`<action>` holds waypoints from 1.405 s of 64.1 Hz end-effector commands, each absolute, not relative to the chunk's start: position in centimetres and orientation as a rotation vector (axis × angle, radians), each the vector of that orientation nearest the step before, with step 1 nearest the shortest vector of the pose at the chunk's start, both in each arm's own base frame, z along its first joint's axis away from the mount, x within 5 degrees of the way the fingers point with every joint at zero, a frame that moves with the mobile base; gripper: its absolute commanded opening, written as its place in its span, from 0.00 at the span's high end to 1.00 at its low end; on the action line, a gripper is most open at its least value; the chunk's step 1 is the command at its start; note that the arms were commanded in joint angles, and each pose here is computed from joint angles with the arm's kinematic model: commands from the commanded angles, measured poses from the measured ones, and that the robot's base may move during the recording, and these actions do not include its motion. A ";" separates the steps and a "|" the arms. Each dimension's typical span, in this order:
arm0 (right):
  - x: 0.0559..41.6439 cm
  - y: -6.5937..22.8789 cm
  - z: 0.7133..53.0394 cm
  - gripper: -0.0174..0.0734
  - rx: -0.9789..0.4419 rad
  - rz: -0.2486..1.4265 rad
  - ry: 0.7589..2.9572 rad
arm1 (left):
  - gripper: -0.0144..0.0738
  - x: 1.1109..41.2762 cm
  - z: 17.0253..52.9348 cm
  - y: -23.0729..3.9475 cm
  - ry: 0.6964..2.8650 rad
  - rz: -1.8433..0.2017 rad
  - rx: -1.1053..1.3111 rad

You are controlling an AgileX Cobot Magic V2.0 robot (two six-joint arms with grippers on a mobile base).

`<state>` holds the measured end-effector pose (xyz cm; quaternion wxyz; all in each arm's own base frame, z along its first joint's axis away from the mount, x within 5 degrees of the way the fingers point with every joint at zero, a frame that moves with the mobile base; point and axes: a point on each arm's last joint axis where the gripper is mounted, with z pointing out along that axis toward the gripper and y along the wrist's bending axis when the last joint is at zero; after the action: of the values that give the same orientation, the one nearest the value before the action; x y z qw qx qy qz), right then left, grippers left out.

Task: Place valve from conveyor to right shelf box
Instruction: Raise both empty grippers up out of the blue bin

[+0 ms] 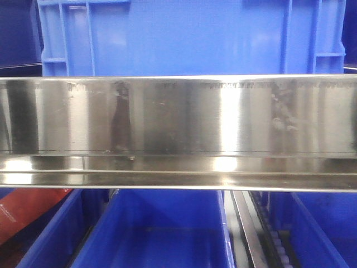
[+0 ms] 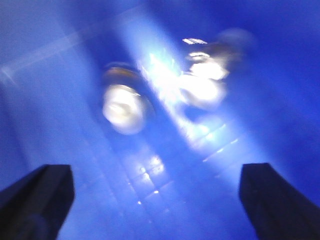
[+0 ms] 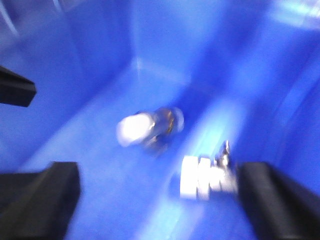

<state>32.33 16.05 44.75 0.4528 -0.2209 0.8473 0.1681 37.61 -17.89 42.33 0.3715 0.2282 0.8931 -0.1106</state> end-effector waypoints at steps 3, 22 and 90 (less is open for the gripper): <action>29.7 14.8 48.2 0.47 -0.525 0.423 1.983 | 0.34 34.8 46.5 -16.6 2.184 -0.273 0.571; 23.5 11.4 52.8 0.98 -0.483 0.382 1.825 | 0.94 28.9 52.8 -11.8 2.044 -0.157 0.477; 6.2 2.6 31.5 0.98 -0.302 0.286 1.716 | 0.96 5.4 35.5 -1.2 1.602 -0.137 0.279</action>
<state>6.61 2.84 32.30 0.6122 -0.1387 0.7675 0.1303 6.26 -1.36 36.70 0.6627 0.1295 0.7359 -0.0492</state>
